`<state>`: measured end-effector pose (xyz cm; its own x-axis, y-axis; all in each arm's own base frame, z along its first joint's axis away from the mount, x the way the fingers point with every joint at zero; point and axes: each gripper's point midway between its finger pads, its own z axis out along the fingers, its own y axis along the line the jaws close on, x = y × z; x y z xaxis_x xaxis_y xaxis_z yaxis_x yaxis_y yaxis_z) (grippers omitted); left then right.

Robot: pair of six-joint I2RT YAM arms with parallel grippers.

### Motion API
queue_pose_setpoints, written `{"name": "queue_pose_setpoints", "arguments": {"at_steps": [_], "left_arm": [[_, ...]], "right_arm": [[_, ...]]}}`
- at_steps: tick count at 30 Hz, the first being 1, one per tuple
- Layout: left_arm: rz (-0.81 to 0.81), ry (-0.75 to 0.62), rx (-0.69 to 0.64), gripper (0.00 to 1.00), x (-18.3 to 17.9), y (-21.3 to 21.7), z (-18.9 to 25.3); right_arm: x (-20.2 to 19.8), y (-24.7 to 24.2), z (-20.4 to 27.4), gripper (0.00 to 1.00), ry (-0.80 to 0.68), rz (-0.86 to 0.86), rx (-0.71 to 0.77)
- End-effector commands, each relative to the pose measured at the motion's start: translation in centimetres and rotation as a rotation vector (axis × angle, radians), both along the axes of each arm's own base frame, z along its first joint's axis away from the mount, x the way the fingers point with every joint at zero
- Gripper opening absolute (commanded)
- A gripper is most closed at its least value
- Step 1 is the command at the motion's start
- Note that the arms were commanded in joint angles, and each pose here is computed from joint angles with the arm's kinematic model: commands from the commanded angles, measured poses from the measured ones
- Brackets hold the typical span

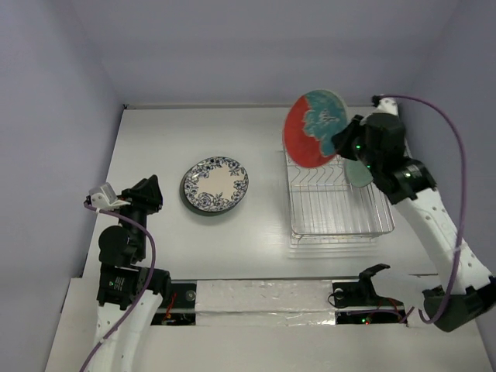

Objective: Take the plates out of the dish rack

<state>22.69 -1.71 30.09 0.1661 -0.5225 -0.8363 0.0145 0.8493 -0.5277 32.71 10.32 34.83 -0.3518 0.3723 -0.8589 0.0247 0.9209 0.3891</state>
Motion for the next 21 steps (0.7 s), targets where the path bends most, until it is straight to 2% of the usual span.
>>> {"name": "queue_pose_setpoints", "arguments": {"at_steps": [1, 5, 6, 8, 9, 14, 21], "left_arm": [[-0.007, -0.044, -0.006, 0.32, 0.2, -0.2, 1.6], [-0.007, -0.036, -0.004, 0.32, 0.3, -0.2, 1.4], [-0.007, -0.033, -0.002, 0.34, 0.3, -0.2, 1.4], [-0.007, -0.031, -0.002, 0.37, 0.3, -0.2, 1.3], [-0.007, -0.031, -0.002, 0.37, 0.3, -0.2, 1.3], [-0.007, -0.019, 0.000, 0.43, 0.6, -0.2, 1.1], [-0.007, -0.033, -0.005, 0.48, 0.3, -0.2, 1.4]], "right_arm": [[1.7, 10.5, 4.0, 0.00, -0.148, 0.289, 0.332], [1.5, 17.5, 2.0, 0.00, -0.083, 0.464, 0.463], [1.6, 18.7, 2.6, 0.00, -0.113, 0.493, 0.496], [2.1, 22.0, -0.2, 0.00, -0.046, 0.526, 0.528], [1.7, 22.6, 0.1, 0.00, -0.051, 0.541, 0.547], [2.3, 26.8, -5.0, 0.00, 0.062, 0.548, 0.597], [2.7, 29.5, -9.9, 0.02, 0.154, 0.532, 0.640]]}}
